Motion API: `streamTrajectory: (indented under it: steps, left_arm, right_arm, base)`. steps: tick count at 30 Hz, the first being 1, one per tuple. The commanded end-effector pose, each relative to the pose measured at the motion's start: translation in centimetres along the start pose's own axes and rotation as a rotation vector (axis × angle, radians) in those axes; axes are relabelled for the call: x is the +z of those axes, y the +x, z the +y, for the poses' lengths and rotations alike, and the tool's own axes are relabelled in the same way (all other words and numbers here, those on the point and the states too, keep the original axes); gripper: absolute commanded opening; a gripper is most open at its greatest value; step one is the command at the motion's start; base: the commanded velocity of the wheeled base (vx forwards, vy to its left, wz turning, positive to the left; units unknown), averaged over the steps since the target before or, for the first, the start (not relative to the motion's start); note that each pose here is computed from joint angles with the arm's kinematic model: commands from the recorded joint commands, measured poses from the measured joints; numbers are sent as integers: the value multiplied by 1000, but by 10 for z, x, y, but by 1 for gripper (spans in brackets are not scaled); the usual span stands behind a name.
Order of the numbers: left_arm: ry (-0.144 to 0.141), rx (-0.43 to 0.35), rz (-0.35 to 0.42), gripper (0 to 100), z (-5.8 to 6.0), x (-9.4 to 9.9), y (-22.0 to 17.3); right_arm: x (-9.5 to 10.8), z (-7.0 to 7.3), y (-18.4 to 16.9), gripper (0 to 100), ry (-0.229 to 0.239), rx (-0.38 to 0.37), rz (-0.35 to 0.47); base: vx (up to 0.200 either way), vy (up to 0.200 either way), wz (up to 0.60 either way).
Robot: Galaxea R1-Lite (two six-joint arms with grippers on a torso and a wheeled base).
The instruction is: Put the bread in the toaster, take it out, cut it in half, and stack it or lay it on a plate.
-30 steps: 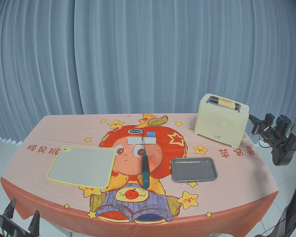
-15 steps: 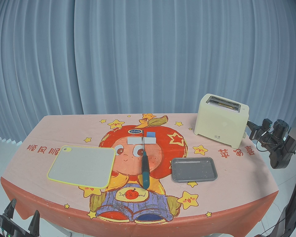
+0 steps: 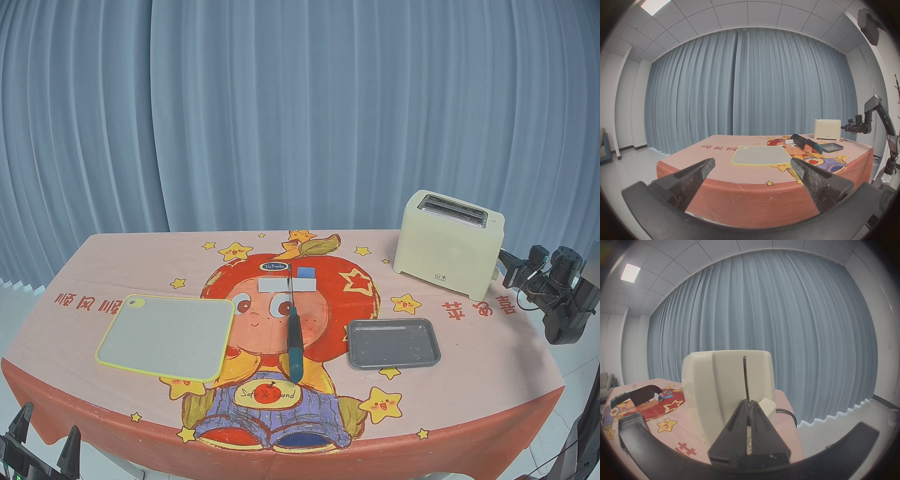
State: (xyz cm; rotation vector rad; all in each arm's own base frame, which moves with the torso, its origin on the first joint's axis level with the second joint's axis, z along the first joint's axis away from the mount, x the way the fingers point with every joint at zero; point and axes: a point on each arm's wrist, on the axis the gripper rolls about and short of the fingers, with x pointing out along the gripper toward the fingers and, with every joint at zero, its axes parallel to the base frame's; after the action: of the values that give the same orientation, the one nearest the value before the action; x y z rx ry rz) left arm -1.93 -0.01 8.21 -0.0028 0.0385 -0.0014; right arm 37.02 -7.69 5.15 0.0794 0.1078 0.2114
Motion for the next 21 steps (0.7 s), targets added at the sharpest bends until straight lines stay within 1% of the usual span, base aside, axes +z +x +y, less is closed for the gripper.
streamTrajectory:
  steps: [1, 3, 6, 9, 10, 12, 13, 18, 21]
  left_arm:
    - [0, 0, 17, 100, 0, -5, 1]
    - [0, 0, 17, 100, 0, -5, 1]
    - [0, 0, 17, 100, 0, -5, 1]
    - [0, 0, 17, 100, 0, -5, 1]
    - [0, 0, 17, 100, 0, -5, 1]
    - [0, 0, 17, 100, 0, -5, 1]
    - [0, 0, 17, 100, 0, -5, 1]
    - [0, 0, 17, 100, 0, -5, 1]
    - [0, 0, 17, 100, 0, -5, 1]
  right_arm:
    - [-7, -1, 1, 0, 9, -1, 19]
    - [-9, 0, 2, 0, 11, 0, 25]
    - [-5, 0, 1, 0, 4, 1, 10]
    - [23, 3, -7, 0, -26, 1, -61]
    - [29, 5, -10, 0, -31, 1, -75]
    - [31, 5, -10, 0, -33, 1, -78]
    - [46, 13, -20, 0, -48, 7, -109]
    - [58, 20, -31, 0, -55, 8, -125]
    - [65, 20, -39, 0, -62, -5, -138]
  base:
    - [0, 0, 0]
    - [0, 0, 0]
    - [0, 0, 0]
    - [0, 0, 0]
    - [0, 0, 0]
    - [0, 0, 0]
    - [0, 0, 0]
    - [0, 0, 0]
    - [0, 0, 0]
